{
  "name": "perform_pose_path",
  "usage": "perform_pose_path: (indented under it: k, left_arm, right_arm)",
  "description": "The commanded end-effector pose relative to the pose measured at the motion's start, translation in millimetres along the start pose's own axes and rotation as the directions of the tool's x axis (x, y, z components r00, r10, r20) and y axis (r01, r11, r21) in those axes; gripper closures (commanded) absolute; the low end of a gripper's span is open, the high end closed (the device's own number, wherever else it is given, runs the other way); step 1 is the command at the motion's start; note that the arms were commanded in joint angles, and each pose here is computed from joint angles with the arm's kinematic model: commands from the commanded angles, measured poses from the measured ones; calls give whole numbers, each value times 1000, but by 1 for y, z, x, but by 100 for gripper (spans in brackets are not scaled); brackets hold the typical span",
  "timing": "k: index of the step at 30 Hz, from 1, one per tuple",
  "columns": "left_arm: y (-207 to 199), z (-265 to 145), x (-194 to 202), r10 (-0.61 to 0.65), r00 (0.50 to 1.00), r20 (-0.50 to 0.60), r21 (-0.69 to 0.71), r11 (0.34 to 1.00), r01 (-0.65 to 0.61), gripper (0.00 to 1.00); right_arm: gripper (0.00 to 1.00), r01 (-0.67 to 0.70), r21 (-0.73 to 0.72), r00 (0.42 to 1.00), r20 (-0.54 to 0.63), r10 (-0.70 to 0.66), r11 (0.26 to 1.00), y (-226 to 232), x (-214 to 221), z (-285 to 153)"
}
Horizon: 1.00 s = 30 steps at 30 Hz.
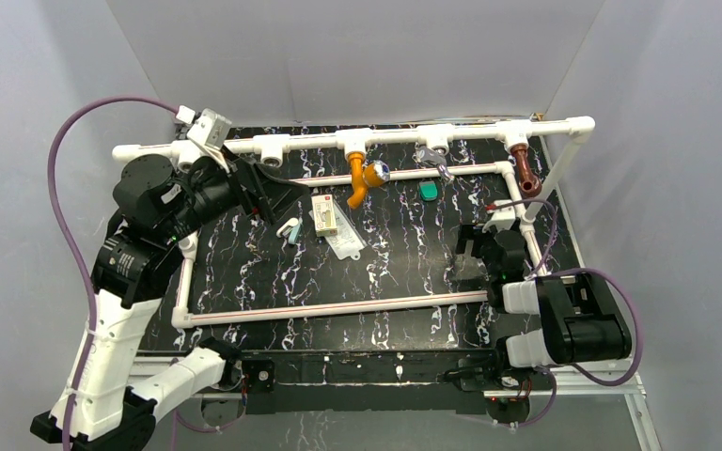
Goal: Install the water faucets
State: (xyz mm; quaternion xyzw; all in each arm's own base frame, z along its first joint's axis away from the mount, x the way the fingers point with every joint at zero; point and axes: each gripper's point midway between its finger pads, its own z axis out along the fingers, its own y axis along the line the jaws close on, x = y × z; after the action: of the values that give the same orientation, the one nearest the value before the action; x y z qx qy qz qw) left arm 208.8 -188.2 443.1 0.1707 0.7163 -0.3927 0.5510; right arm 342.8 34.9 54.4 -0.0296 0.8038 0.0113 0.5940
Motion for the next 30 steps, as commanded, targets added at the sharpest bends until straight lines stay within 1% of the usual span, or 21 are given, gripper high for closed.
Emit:
perform_pose_path:
  k: [1, 2, 4, 8, 10, 14, 30]
  left_arm:
    - [-1, 1, -6, 29, 1000, 3, -3, 1000, -29, 20]
    - [-2, 3, -5, 30, 1000, -1, -2, 1000, -30, 20]
    - [-2, 5, -5, 31, 999, -6, 1, 1000, -31, 20]
    - [-2, 6, -1, 34, 999, -17, 3, 999, -34, 20]
    - [-2, 6, -1, 34, 999, -17, 2, 999, -34, 20]
    - [-4, 5, -3, 32, 999, -10, 6, 999, -32, 20]
    - [0, 1, -1, 43, 999, 7, -19, 999, -43, 20]
  right_arm:
    - [1, 22, -123, 987, 159, -2, 992, 4, -37, 2]
    - [1, 12, -109, 982, 191, 9, 994, -2, -38, 0]
    - [1, 19, -109, 979, 205, 4, 994, -2, -32, 1]
    - [1, 25, -118, 984, 178, -4, 993, -1, -23, 11]
    - [1, 9, -102, 990, 140, 5, 995, -4, -19, 17]
    - [1, -47, -17, 994, 94, 48, 999, -19, -16, 29]
    - [1, -51, -5, 994, 94, 51, 999, -21, -16, 30]
